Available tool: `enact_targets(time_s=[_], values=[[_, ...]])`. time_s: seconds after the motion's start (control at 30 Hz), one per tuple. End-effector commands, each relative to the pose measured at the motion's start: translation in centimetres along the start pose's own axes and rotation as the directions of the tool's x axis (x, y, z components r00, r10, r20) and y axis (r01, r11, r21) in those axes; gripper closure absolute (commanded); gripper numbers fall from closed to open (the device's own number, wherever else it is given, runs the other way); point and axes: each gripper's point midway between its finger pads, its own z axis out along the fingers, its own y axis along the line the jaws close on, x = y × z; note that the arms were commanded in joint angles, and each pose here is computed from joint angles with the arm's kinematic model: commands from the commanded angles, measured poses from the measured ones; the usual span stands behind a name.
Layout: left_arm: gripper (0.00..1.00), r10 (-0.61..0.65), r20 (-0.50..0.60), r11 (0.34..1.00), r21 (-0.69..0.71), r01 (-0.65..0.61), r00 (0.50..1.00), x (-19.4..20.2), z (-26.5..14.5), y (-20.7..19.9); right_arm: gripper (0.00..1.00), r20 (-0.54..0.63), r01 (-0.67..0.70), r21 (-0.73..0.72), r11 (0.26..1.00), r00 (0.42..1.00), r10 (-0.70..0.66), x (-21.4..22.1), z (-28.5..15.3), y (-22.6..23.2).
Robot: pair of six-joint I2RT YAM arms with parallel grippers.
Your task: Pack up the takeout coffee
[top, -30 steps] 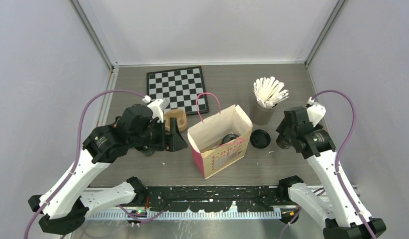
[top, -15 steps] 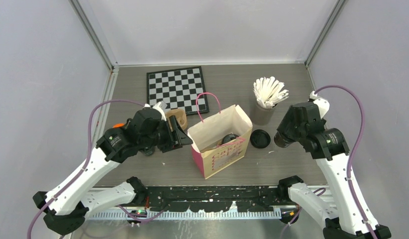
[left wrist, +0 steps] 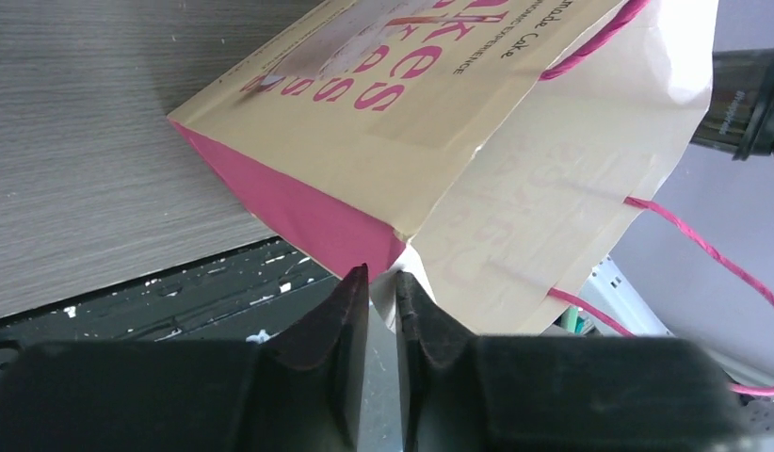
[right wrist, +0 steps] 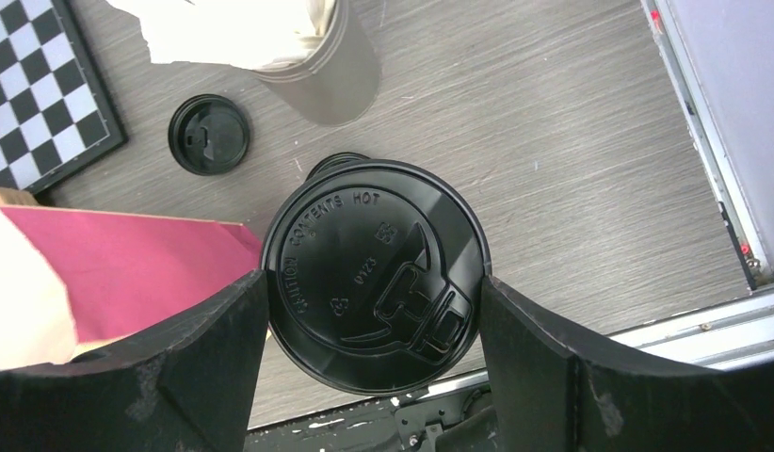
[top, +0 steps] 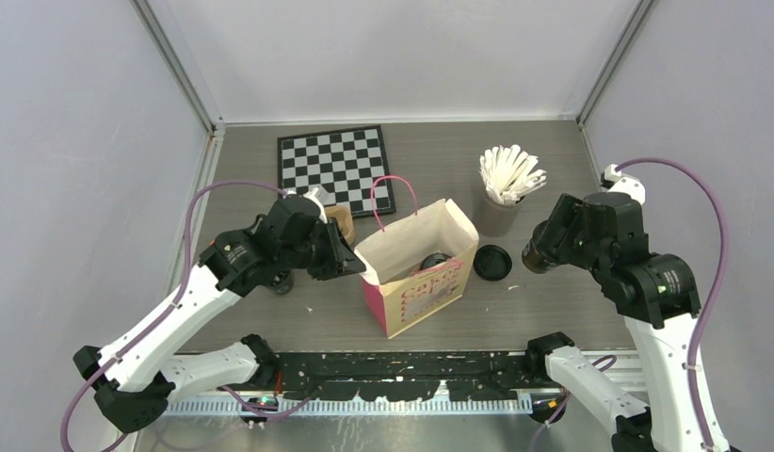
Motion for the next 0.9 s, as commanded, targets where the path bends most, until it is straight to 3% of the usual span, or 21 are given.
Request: enact_targets(time_s=[0.0, 0.2, 0.43, 0.87], values=[[0.86, 0.115, 0.004, 0.992, 0.044, -0.115, 0.993, -0.5, -1.2, -1.5, 0.37, 0.017, 0.048, -0.041, 0.998, 0.999, -0.047, -1.4, -2.1, 0.3], [1.00, 0.279, -0.013, 0.958, 0.073, -0.277, 0.960, -0.7, -2.0, -2.3, 0.37, 0.062, 0.066, -0.193, 0.979, 0.997, -0.054, -2.9, -4.2, 2.7], [1.00, 0.357, -0.087, 0.923, 0.184, -0.338, 0.930, 0.5, -1.9, -3.8, 0.37, 0.106, 0.149, -0.434, 0.889, 0.988, -0.114, -4.8, -6.6, 7.4], [1.00, 0.448, -0.166, 0.867, 0.319, -0.382, 0.878, 1.4, -1.8, -4.8, 0.37, 0.289, 0.317, -0.666, 0.676, 0.944, -0.158, -8.4, -9.3, 13.7]])
